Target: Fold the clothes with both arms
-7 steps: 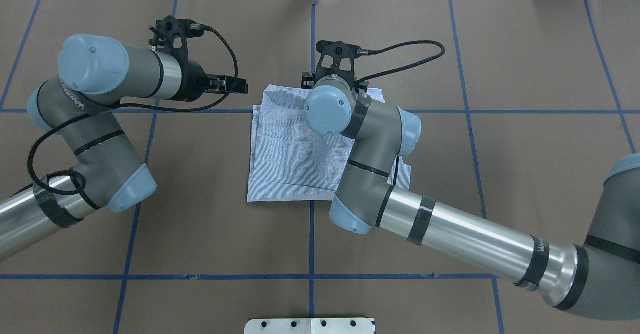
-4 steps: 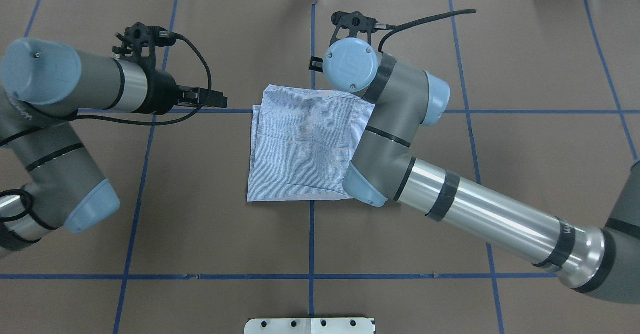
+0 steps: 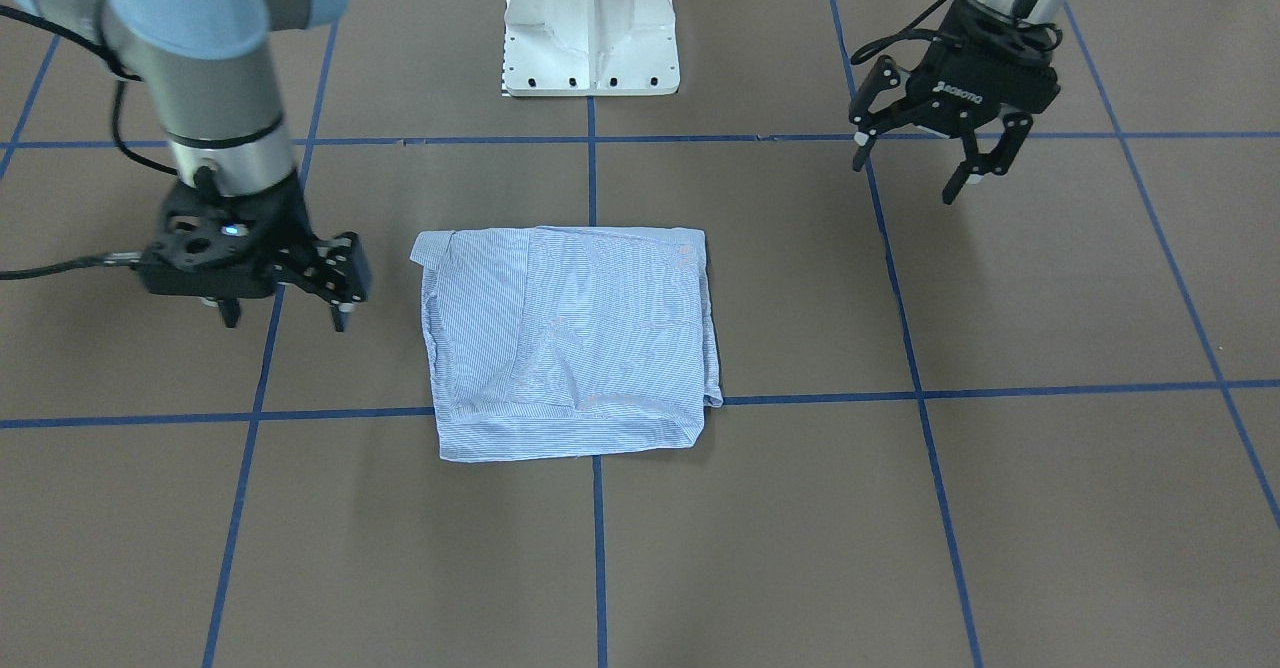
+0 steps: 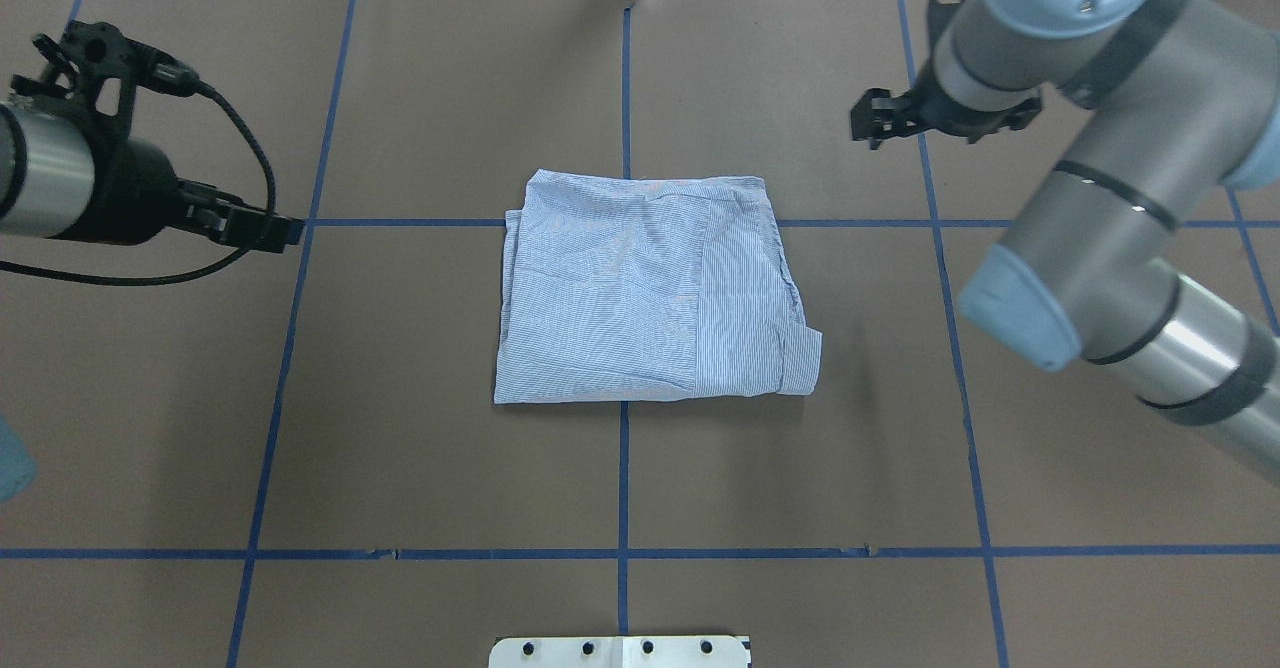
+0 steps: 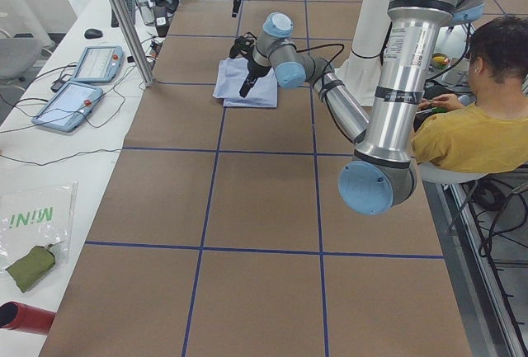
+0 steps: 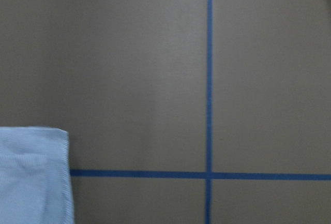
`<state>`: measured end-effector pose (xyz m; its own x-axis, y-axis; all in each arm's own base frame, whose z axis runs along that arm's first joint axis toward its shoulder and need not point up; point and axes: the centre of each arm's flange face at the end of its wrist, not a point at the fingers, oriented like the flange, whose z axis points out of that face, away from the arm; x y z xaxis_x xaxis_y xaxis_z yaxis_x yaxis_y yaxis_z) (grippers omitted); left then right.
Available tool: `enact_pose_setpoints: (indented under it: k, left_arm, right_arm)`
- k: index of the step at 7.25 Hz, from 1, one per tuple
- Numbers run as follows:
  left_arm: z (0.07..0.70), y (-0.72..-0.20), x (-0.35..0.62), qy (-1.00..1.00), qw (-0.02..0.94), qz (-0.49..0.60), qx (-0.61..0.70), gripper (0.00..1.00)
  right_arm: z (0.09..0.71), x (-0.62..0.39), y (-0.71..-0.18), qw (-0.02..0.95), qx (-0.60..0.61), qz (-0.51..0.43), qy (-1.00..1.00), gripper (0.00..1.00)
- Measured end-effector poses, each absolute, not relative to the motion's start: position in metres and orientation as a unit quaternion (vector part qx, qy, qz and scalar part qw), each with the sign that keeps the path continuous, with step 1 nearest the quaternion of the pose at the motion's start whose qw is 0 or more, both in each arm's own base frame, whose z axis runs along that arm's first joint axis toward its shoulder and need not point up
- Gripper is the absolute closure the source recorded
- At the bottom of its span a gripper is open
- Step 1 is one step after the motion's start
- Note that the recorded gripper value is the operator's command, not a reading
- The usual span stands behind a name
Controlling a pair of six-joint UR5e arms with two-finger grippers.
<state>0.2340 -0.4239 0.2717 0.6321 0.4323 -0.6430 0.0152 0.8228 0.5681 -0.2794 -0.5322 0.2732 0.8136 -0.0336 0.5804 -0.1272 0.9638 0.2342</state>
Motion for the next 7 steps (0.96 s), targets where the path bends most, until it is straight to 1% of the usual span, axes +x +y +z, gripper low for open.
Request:
enact_pose_setpoints:
  k: [2,3,4,5,7]
  left_arm:
    - [0.311,-0.439,0.163,0.334,0.871,0.192,0.305,0.0]
    - [0.334,-0.444,0.125,0.31,0.873,0.219,0.308,0.0]
    - [0.361,-0.445,0.088,0.302,0.873,0.238,0.3,0.0]
    - [0.389,-0.443,0.055,0.307,0.875,0.243,0.286,0.0]
    - [0.457,-0.433,0.007,0.317,0.895,0.207,0.235,0.0]
  right_arm:
    - [0.371,-0.149,-0.526,0.951,0.106,-0.068,-0.281,0.0]
    - [0.427,-0.08,-0.51,0.949,0.091,-0.111,-0.28,0.0]
    - [0.478,-0.022,-0.485,0.944,0.076,-0.134,-0.291,0.0]
    - [0.521,0.021,-0.453,0.94,0.056,-0.13,-0.311,0.0]
    - [0.583,0.061,-0.393,0.932,0.015,-0.089,-0.35,0.0]
